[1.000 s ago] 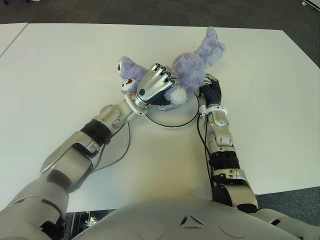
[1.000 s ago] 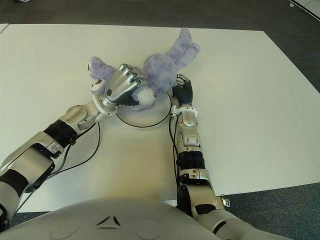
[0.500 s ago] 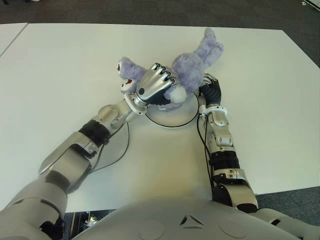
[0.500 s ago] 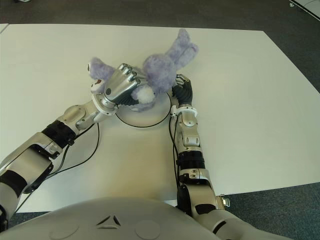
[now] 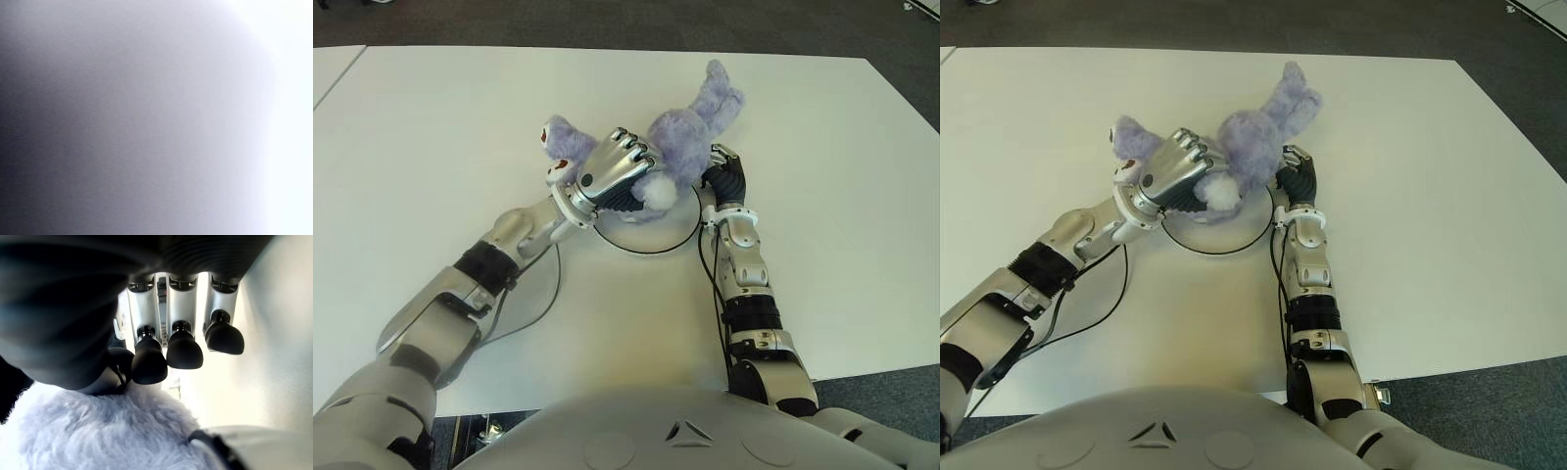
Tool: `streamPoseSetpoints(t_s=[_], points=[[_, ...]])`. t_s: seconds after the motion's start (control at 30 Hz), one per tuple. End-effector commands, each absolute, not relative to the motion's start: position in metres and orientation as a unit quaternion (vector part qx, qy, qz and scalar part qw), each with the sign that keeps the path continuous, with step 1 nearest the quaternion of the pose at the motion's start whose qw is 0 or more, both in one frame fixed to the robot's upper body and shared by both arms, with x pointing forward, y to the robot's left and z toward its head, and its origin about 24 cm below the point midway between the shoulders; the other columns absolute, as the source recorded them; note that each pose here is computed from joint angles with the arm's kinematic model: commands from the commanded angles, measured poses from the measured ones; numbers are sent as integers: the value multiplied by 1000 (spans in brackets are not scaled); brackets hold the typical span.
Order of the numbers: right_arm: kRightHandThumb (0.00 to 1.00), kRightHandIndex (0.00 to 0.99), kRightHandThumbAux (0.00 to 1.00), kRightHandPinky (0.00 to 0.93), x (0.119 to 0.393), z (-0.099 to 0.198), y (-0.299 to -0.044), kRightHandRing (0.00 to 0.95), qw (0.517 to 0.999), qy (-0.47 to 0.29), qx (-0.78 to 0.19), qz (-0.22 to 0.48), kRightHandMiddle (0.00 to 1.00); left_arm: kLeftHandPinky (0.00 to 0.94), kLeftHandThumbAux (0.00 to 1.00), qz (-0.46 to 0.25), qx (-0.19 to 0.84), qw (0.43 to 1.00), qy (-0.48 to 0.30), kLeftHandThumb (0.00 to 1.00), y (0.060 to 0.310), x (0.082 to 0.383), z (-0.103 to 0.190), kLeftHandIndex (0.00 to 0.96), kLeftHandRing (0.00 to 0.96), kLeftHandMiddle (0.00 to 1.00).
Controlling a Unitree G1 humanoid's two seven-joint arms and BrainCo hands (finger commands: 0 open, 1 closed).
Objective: Put the doll into the plate.
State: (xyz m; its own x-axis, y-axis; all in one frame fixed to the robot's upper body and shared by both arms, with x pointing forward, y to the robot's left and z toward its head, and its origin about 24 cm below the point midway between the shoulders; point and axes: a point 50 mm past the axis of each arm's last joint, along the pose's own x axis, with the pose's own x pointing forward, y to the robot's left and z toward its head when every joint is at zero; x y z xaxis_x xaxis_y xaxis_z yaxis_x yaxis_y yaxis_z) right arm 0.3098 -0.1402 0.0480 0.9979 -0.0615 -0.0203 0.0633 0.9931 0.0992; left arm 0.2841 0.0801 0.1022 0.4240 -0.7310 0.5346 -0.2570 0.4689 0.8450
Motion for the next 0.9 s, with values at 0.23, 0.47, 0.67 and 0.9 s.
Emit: streamPoseSetpoints(t_s=[0.23, 0.47, 0.67, 0.9], points=[[700, 439, 722, 829, 288, -2, -138, 822, 990, 115, 62, -45, 836, 402, 425, -279, 549, 644, -454, 245, 89, 266, 96, 246, 373, 347], [700, 439, 722, 847, 289, -3, -138, 840, 990, 121, 61, -46, 853, 112, 404, -344, 574, 622, -407, 146, 97, 259, 109, 70, 121, 109], [701, 439, 722, 847, 291, -4, -138, 847, 989, 127, 65, -48, 858, 17, 328, -391, 562, 633, -361, 88, 99, 258, 113, 7, 27, 13], [701, 440, 721, 845, 292, -5, -138, 847, 988, 126, 69, -47, 857, 1, 192, -461, 523, 641, -322, 130, 99, 258, 117, 0, 1, 0]])
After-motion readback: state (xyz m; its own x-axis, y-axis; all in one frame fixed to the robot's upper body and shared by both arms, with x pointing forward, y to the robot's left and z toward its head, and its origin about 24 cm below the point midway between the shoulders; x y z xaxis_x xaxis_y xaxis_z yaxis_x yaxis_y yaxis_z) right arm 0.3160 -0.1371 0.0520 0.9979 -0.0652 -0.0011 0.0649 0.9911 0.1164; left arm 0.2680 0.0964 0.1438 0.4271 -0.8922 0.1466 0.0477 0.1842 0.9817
